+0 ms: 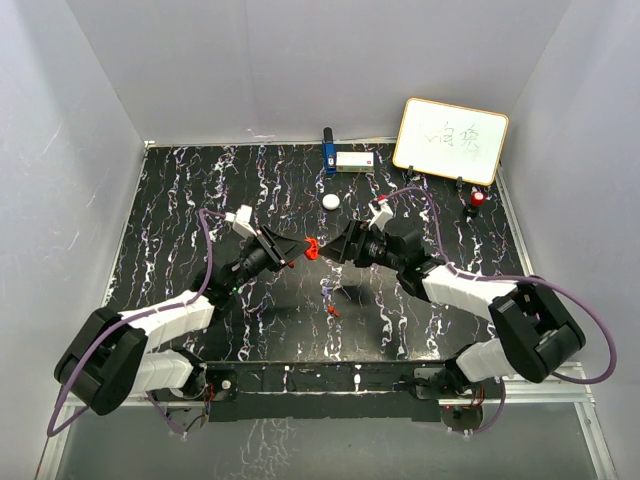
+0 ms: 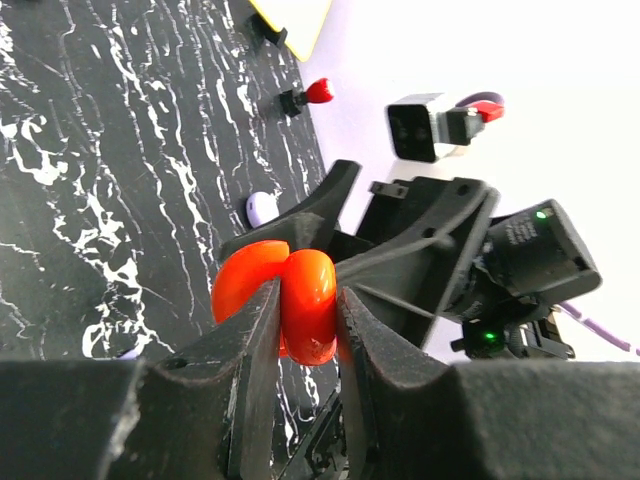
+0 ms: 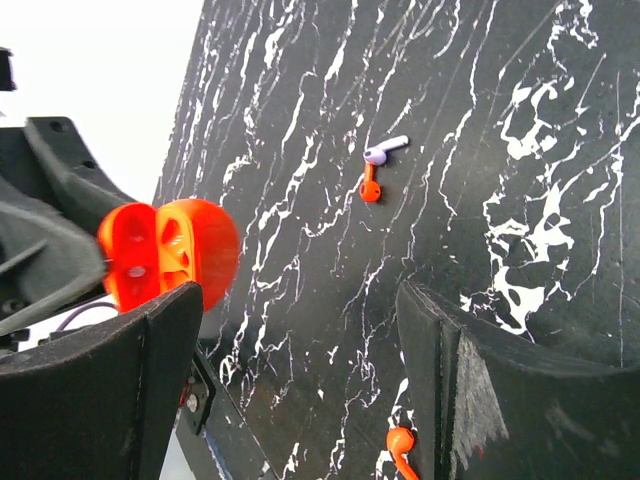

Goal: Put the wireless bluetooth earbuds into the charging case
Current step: Open the charging case, then pick up the earbud from the center of the board.

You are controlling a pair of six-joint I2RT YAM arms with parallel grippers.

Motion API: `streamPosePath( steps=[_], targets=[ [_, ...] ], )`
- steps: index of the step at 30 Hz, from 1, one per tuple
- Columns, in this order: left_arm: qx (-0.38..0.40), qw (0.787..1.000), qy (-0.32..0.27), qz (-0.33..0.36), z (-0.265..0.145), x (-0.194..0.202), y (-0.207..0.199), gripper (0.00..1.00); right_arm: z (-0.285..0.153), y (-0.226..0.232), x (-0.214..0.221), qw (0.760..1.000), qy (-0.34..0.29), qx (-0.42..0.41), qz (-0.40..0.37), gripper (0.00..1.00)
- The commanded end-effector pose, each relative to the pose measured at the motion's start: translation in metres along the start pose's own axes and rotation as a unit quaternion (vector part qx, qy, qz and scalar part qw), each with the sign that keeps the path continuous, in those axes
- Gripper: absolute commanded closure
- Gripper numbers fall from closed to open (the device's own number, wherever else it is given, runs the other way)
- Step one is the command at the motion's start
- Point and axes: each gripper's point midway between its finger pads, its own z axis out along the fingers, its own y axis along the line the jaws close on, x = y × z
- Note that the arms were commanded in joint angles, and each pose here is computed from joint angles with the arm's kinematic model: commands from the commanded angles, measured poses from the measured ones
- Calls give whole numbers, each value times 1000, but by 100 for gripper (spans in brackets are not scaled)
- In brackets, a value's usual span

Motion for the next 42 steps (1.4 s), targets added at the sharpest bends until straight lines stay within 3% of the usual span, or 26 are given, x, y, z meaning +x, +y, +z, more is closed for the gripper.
streamPosePath(
  steps=[1, 7, 14, 21, 31, 42],
  targets=[
    [63, 998, -7, -2, -4, -7, -35, 100, 8, 10, -15, 1000, -18, -12, -16, 24],
    [71, 997, -8, -10, -3, -7, -37, 100, 9, 7, -16, 1000, -18, -5, -18, 24],
    [8, 999, -48, -6, -18, -39, -14, 100, 0, -23, -10, 994, 3, 88, -60, 26],
    [-17, 998, -54, -23, -32, -46, 5, 100, 11, -25, 5, 970, 40, 172, -166, 33],
    [-13, 998, -40, -38, -36, -41, 12, 100, 6, -26, 44, 947, 96, 208, -226, 53],
    [-23, 998, -36, -41, -39, -39, 21, 100, -18, -20, 90, 915, 162, 235, -285, 54]
  ],
)
